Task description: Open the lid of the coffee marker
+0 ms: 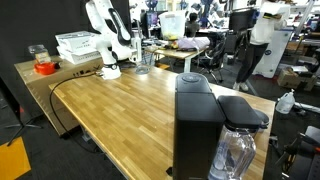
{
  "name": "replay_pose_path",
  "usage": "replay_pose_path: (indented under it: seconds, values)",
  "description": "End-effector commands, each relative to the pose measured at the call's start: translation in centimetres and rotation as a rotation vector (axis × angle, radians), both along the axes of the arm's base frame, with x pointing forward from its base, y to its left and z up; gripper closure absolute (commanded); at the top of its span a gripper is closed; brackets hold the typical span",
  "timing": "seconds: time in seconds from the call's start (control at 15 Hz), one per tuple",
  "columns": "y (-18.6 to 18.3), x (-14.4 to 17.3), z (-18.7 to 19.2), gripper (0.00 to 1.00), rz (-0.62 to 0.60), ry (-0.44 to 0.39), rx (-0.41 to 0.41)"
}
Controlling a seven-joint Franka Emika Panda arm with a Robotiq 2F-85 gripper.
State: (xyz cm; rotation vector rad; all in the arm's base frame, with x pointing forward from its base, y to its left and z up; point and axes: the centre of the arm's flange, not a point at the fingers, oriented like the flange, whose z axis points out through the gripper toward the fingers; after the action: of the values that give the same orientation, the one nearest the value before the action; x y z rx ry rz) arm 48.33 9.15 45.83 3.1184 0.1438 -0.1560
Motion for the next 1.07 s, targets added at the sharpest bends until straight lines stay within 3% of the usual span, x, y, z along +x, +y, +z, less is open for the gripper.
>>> replay_pose_path:
  seconds: [0.0,0.67,0.87,1.0]
  values:
    - [0.0,0.1,-0.1,0.0,0.001,0.004,0.0]
    - [-0.3,1.0,0.3,0.0,0.026,0.019,0.034]
    - [-0.9,2.5,1.3,0.0,0.068,0.019,0.092]
    - [-1.5,3.7,2.1,0.0,0.11,0.018,0.177]
